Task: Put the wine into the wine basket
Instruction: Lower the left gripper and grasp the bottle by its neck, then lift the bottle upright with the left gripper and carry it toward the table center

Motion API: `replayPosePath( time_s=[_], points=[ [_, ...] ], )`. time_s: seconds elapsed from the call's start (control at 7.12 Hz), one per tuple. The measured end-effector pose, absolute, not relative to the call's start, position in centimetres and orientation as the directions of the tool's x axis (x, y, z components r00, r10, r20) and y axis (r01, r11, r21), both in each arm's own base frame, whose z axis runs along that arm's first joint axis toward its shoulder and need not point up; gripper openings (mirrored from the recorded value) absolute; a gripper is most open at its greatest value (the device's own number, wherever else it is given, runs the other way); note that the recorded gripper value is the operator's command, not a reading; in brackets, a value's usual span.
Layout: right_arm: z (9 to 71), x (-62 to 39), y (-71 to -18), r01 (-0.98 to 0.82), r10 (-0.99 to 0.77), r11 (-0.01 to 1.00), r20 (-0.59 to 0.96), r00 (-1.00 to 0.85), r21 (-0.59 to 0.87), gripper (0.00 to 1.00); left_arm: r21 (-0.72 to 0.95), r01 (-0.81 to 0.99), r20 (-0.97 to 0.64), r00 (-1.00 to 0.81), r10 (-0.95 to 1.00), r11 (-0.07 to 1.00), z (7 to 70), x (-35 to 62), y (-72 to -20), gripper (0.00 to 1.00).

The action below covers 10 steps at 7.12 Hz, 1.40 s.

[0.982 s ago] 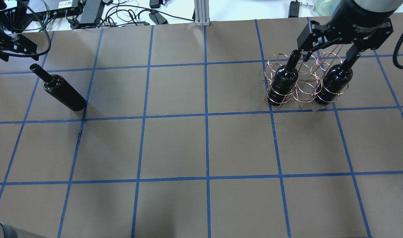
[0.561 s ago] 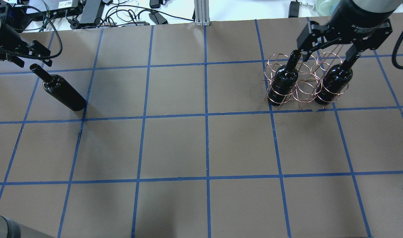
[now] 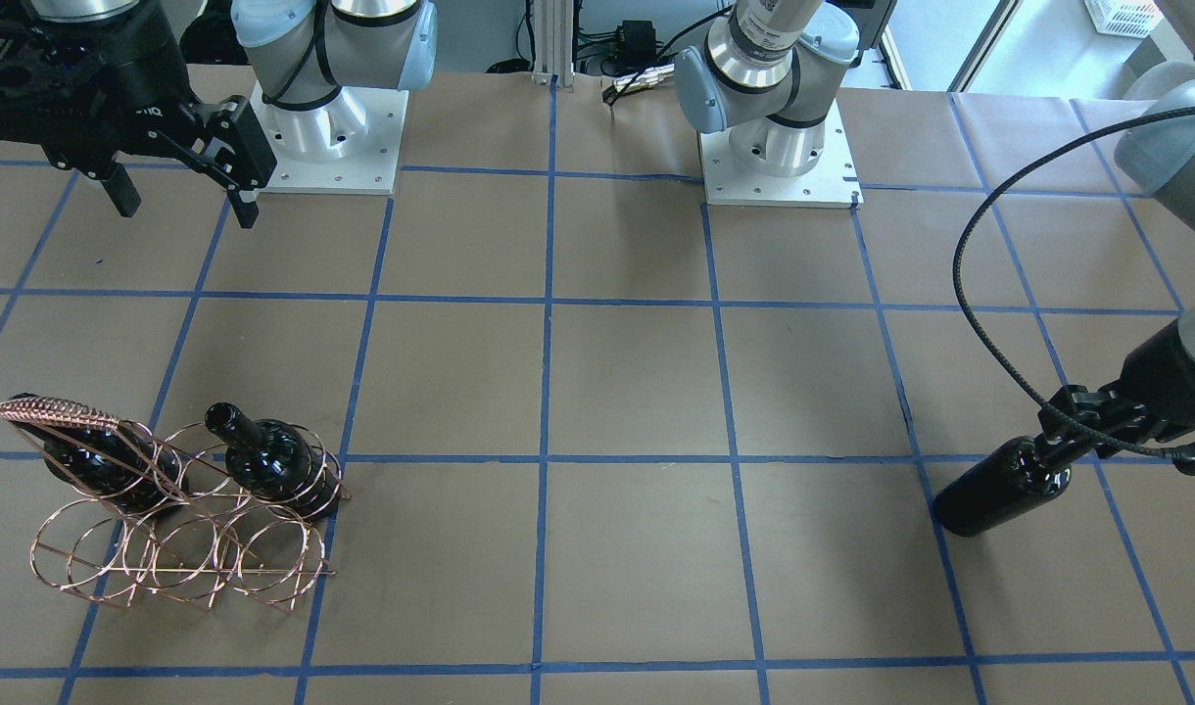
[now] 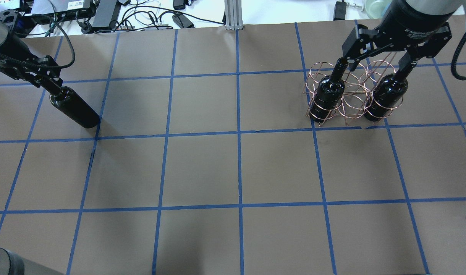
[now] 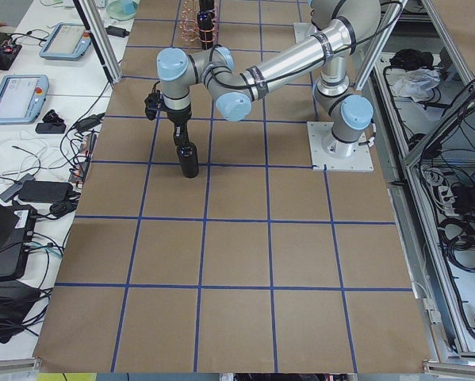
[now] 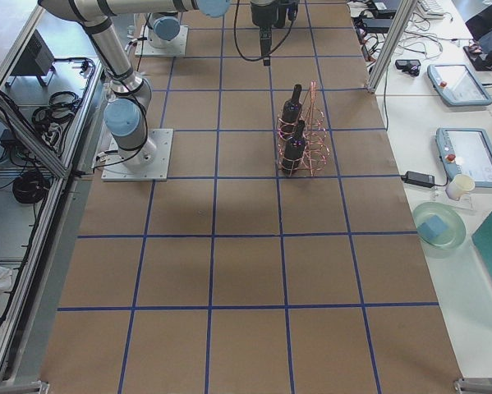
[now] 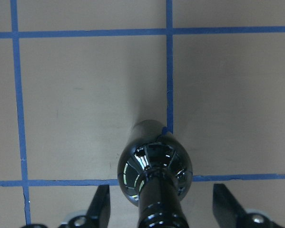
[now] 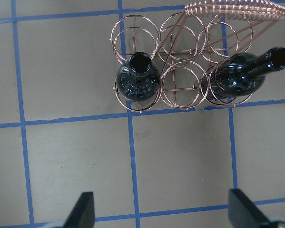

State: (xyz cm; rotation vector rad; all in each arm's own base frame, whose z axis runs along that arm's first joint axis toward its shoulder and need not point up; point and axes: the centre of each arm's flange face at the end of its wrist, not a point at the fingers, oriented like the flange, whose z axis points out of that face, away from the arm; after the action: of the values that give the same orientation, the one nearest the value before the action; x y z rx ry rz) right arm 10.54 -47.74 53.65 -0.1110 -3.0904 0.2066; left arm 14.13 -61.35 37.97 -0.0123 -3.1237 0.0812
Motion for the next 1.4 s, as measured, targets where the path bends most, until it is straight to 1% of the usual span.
replayPosePath(
  time_s=[0.14,0.28,0.56,0.7,1.12,1.4],
  points=[
    [53.6,10.5,-47.8,0.069,0.075,0.989,0.038,-0.996,-0.134,1.00,-0.043,0.007,0.020,-1.000,0.008,0.999,37.9,14.1,-61.2,0.48],
    [53.6,10.5,-47.8,0.069,0.075,0.989,0.039,-0.996,-0.133,1.00,-0.037,0.007,0.022,-1.000,0.007,0.999,37.8,14.1,-61.2,0.42],
    [53.6,10.4,-47.8,0.067,0.073,0.989,0.040,-0.997,-0.129,1.00,-0.032,0.005,0.016,-1.000,0.006,0.999,37.8,14.2,-61.0,0.33],
    [53.6,10.4,-47.7,0.068,0.073,0.990,0.040,-0.997,-0.127,1.00,-0.028,0.005,0.016,-1.000,0.006,1.000,37.9,14.2,-61.0,0.22],
    [54.0,10.4,-47.3,0.066,0.072,0.989,0.041,-0.997,-0.130,1.00,-0.006,-0.011,0.025,-1.000,-0.011,1.000,39.4,13.1,-59.9,0.17],
    [54.0,10.4,-47.2,0.065,0.071,0.989,0.040,-0.997,-0.131,1.00,0.010,-0.078,0.031,-0.996,-0.079,0.997,42.2,7.4,-58.6,0.15]
  ],
)
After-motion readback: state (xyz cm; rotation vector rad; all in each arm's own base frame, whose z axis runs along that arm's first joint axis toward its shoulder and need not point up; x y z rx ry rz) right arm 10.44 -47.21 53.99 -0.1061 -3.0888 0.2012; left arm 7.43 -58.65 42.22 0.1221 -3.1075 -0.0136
